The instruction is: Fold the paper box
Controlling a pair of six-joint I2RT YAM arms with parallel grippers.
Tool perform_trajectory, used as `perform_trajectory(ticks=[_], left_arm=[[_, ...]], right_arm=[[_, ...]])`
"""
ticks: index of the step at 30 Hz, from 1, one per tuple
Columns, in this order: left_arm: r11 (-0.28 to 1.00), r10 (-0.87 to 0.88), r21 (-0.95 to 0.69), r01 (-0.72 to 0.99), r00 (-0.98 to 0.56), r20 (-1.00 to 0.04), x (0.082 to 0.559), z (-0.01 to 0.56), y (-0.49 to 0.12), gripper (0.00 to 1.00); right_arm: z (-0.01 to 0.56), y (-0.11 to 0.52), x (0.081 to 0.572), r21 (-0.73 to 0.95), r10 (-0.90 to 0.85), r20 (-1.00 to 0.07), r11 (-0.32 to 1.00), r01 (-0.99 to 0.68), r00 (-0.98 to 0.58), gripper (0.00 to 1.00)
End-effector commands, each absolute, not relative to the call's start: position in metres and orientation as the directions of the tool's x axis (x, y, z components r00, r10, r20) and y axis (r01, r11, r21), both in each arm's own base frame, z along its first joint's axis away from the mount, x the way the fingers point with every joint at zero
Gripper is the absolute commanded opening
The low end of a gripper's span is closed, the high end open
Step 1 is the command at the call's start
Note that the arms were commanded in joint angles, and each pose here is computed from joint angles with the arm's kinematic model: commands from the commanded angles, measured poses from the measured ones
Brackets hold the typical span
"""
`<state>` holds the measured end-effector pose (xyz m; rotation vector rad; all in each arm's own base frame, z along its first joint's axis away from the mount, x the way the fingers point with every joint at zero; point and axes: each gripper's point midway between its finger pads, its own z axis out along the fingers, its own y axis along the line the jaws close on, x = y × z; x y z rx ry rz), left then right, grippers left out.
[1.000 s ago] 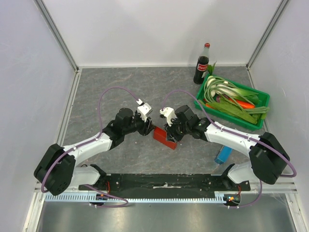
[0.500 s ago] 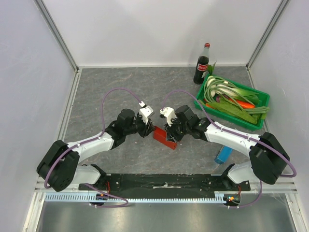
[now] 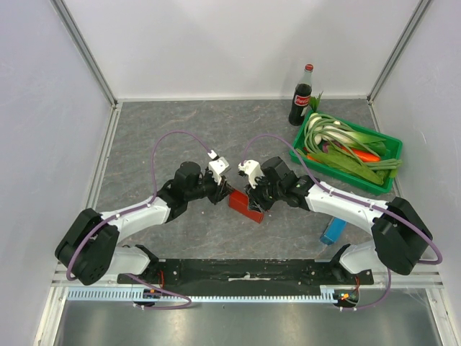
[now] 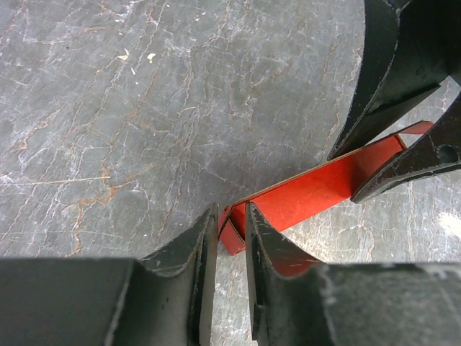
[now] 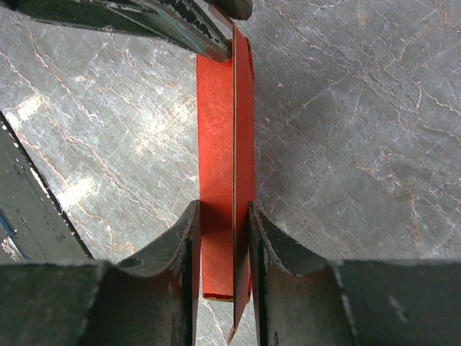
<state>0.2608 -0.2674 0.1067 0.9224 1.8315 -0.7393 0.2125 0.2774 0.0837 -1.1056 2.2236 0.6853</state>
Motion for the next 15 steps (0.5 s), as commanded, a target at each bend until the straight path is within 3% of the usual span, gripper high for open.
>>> perform_trajectory(ticks=[1, 15], left_arm=[[0.501, 0.251, -0.081, 0.862, -0.234, -0.939, 0.2674, 0.1261, -0.2787, 0.26], [0.584, 0.260, -0.123, 0.802, -0.328, -0.908, 0.2767, 0.1208, -0.2770, 0.02]], right_arm=[[0.0748, 0.2705, 0.2003, 0.222, -0.575, -0.621, 0.522, -0.823, -0.532, 0.17], [0.0716, 0.2704, 0.2010, 0.222, -0.574, -0.618, 0.528, -0.820, -0.537, 0.15]])
